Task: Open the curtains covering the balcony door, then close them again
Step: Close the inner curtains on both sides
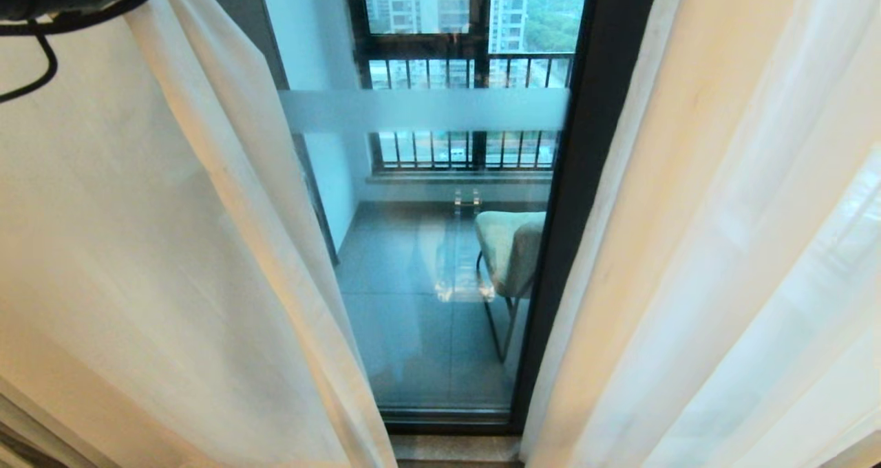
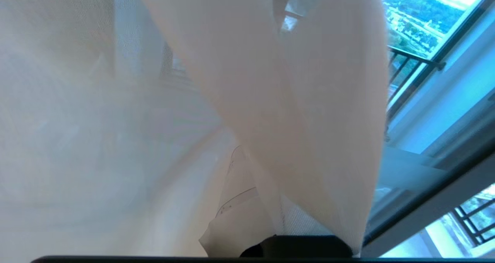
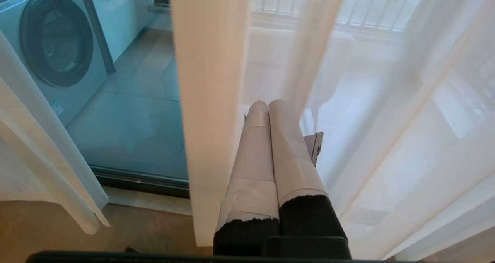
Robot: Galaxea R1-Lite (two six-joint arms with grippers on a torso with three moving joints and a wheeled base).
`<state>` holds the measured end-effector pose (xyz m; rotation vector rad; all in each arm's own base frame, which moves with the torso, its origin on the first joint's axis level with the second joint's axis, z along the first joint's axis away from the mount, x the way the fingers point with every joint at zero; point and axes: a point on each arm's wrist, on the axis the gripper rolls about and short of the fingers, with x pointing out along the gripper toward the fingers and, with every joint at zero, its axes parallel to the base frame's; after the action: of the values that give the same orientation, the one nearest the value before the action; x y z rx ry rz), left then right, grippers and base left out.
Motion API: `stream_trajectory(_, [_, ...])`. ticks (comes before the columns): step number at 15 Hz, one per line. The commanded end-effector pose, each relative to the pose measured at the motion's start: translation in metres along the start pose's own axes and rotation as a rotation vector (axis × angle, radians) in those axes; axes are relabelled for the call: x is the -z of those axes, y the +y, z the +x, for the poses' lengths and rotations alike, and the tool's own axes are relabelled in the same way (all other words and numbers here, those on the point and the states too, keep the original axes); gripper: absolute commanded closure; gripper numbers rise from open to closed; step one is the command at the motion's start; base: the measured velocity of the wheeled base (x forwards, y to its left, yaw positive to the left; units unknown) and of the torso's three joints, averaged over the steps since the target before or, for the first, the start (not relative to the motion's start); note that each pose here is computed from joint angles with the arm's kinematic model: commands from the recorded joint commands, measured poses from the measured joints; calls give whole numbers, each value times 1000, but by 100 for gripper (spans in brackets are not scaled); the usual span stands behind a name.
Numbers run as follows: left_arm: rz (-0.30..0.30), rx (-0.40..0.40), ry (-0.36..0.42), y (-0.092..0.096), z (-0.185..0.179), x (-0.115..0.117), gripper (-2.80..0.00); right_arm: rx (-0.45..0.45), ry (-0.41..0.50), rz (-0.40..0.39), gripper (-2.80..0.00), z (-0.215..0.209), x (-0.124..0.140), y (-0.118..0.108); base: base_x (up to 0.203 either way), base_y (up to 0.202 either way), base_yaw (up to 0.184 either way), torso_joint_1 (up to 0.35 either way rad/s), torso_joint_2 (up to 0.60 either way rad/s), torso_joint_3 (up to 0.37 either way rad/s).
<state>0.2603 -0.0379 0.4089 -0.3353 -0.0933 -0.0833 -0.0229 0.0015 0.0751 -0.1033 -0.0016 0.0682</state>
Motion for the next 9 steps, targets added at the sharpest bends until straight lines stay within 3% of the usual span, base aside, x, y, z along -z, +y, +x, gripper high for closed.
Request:
stream_trajectory(1, [-2, -1, 1, 0, 1, 0, 0, -1, 1, -1, 0, 0, 0, 0, 0, -187, 4, -2, 2, 1])
stream_trajectory(9, [-1, -6, 8, 1, 2, 3, 0, -1, 1, -1, 0, 0, 0, 0, 0, -188, 2, 2, 3, 2])
